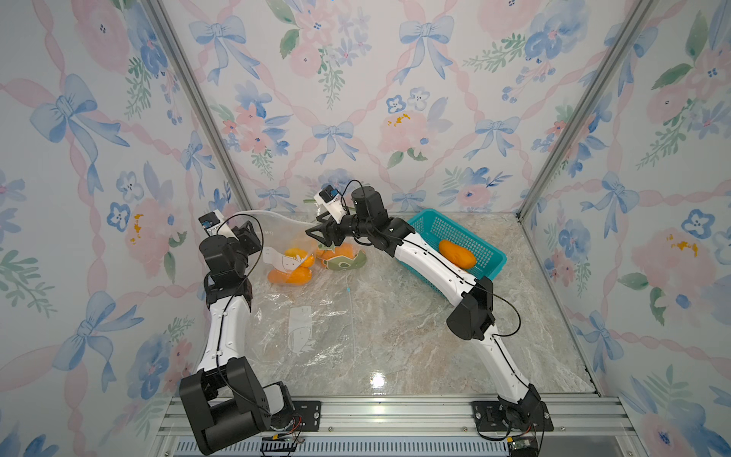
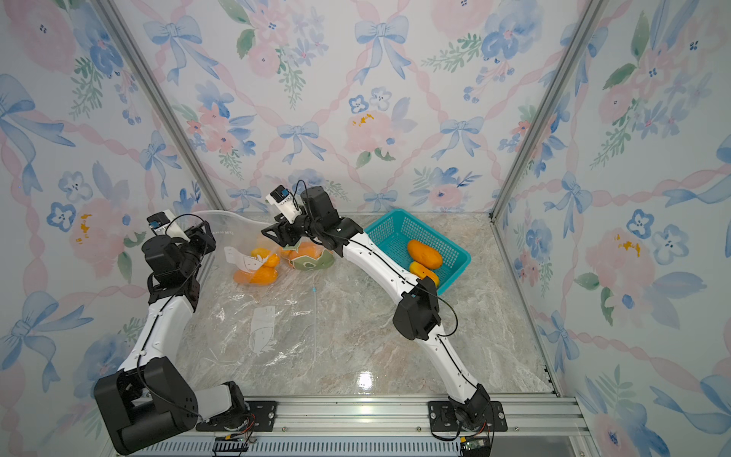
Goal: Place the mango in a zip-top bag and seal the zipper
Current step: Place the zipper food storage bag at the center of the board.
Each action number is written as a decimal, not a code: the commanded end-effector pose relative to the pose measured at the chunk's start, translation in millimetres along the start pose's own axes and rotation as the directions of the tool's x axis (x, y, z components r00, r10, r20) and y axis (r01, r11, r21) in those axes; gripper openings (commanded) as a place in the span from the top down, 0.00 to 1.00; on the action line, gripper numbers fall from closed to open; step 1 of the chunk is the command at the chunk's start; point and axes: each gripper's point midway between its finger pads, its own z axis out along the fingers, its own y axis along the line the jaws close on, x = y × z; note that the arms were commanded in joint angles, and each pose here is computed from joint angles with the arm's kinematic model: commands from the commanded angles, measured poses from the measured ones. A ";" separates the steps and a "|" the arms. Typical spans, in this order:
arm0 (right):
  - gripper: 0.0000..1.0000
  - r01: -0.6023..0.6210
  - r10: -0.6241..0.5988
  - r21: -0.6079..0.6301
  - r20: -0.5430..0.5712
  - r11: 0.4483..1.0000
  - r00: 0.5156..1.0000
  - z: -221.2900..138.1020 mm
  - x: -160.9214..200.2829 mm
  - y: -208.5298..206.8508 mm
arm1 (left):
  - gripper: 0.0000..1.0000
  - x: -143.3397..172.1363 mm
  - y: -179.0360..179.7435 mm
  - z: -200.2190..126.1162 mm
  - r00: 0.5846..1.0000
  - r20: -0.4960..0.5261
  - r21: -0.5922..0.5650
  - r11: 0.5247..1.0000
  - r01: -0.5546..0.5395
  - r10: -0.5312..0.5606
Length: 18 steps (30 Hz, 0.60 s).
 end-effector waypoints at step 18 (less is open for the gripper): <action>0.12 -0.320 0.320 0.365 0.064 0.874 0.945 -111.3 5.2 -19.9 | 0.03 27.6 9.9 -97.7 0.944 0.056 -0.110 0.938 0.328 -0.324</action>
